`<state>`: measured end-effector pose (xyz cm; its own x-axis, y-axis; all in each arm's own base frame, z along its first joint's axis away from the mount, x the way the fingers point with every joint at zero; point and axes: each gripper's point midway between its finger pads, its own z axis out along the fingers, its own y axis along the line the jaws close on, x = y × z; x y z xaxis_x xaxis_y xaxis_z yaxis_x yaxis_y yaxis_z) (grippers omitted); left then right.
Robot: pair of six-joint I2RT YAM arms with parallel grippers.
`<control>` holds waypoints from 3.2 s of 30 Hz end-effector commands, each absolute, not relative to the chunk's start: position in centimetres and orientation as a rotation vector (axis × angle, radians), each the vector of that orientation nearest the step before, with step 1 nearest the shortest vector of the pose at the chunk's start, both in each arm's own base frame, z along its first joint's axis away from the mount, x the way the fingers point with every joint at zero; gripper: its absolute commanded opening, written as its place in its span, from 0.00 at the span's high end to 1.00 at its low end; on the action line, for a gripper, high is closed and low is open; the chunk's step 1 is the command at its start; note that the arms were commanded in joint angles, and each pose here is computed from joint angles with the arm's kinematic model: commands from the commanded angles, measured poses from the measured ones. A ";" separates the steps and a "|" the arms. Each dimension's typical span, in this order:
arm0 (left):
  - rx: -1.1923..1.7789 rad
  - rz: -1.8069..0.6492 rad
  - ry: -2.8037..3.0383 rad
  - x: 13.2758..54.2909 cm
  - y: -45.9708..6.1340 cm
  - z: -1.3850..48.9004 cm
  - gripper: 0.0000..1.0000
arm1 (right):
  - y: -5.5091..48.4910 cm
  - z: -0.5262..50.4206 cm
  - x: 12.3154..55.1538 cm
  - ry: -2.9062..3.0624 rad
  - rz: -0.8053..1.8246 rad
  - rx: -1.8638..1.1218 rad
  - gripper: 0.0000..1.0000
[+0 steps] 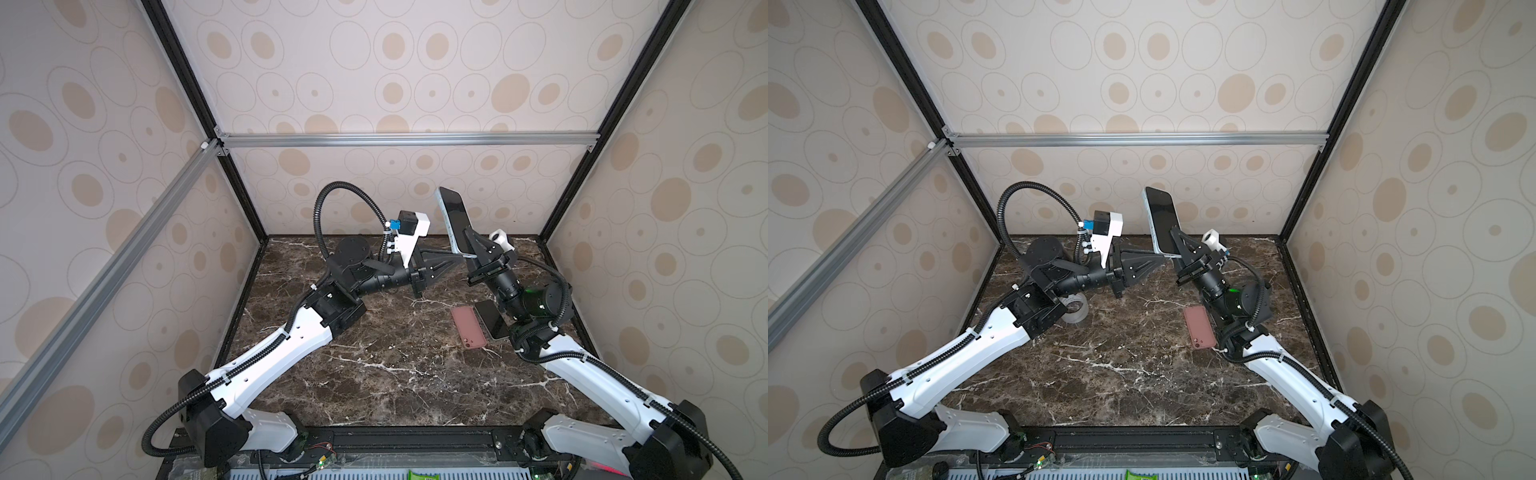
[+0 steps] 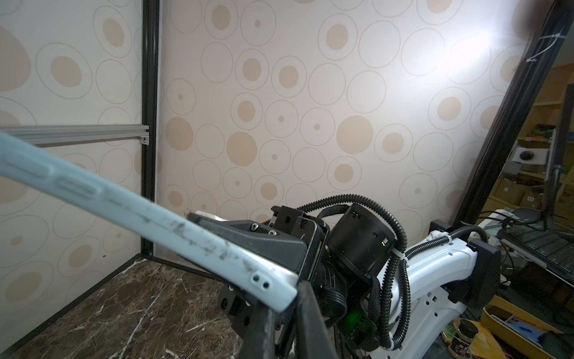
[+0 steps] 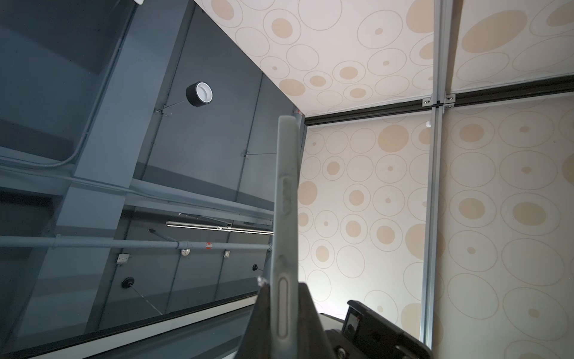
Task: Take the phone out of the phone case
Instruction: Remove the phone case from the phone.
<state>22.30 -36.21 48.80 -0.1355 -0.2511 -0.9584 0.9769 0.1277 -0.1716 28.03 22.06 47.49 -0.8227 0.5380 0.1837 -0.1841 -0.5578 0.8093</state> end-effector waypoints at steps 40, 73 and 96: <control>0.433 -1.342 1.102 24.4 -28.5 55.2 0.01 | 20.8 50.9 21.2 1.389 1.636 -0.173 1.00; 0.677 -1.747 0.922 20.3 -32.1 53.7 0.60 | 21.8 53.6 20.9 1.306 1.751 -0.253 1.00; 0.776 -1.833 0.720 16.5 -31.0 55.6 1.00 | 26.2 50.9 23.6 1.422 2.103 -0.054 1.00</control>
